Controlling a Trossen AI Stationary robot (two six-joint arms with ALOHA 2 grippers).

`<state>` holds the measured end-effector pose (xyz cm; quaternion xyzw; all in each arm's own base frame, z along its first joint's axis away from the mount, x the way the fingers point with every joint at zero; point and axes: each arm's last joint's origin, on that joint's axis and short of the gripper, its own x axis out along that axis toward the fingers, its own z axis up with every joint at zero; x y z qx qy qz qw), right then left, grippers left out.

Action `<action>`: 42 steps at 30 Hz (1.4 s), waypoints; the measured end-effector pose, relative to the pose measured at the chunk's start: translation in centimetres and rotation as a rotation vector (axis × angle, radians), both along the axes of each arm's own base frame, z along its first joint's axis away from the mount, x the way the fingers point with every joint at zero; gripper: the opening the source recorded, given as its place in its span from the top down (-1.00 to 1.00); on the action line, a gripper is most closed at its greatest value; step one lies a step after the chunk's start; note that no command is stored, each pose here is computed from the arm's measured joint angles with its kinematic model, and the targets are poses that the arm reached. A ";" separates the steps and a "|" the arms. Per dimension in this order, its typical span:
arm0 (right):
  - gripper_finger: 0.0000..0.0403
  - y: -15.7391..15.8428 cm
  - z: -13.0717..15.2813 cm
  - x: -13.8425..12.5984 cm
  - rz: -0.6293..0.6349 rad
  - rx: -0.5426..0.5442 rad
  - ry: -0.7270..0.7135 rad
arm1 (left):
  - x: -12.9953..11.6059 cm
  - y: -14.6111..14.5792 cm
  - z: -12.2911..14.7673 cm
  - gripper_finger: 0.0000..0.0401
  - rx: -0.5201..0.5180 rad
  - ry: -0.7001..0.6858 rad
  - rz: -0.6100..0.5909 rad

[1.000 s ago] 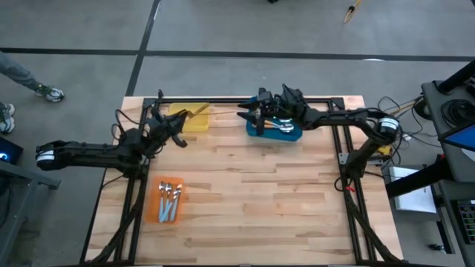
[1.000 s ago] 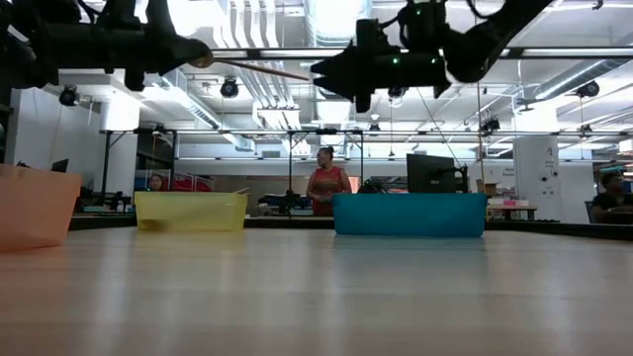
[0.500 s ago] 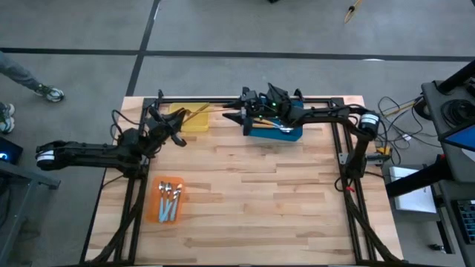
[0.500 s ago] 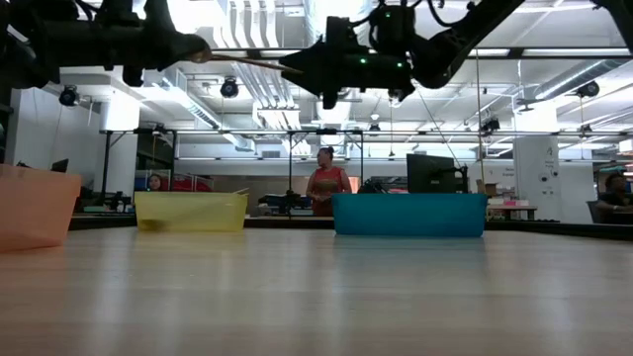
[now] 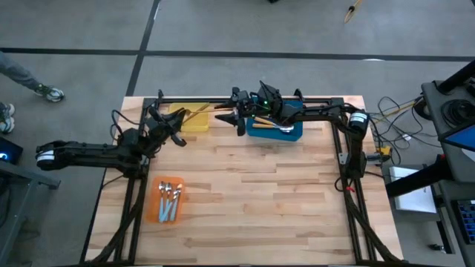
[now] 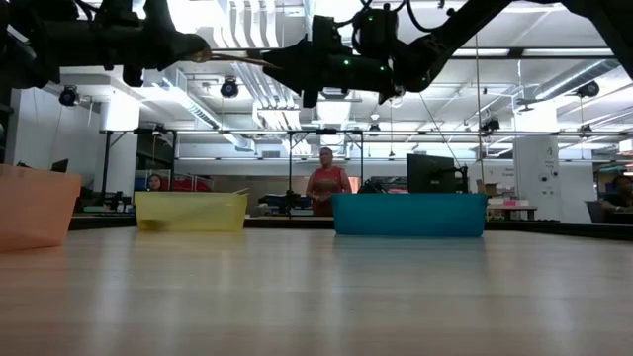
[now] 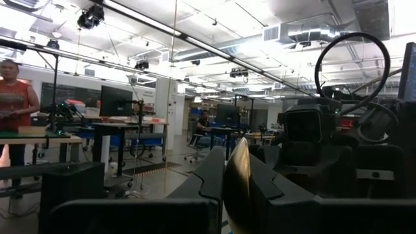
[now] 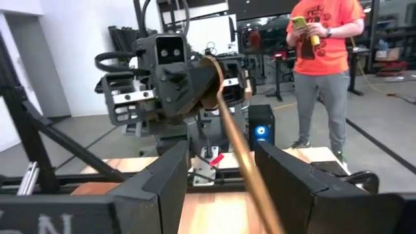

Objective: Sort silverware by color (type)
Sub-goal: Put the gold spoon into the yellow bin

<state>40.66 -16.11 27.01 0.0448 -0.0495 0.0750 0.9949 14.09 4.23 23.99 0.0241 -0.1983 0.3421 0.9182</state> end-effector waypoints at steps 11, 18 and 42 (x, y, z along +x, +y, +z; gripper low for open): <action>0.35 0.1 0.1 0.0 0.003 -0.016 -0.007 | 0.1 0.0 -0.1 0.96 -0.002 0.010 0.000; 0.58 0.0 0.1 0.0 -0.001 -0.019 -0.008 | 0.1 0.0 -0.1 0.96 -0.006 0.000 -0.004; 0.92 0.0 -0.3 0.1 -0.007 -0.009 0.011 | 0.1 0.0 -0.1 0.66 -0.025 -0.015 -0.013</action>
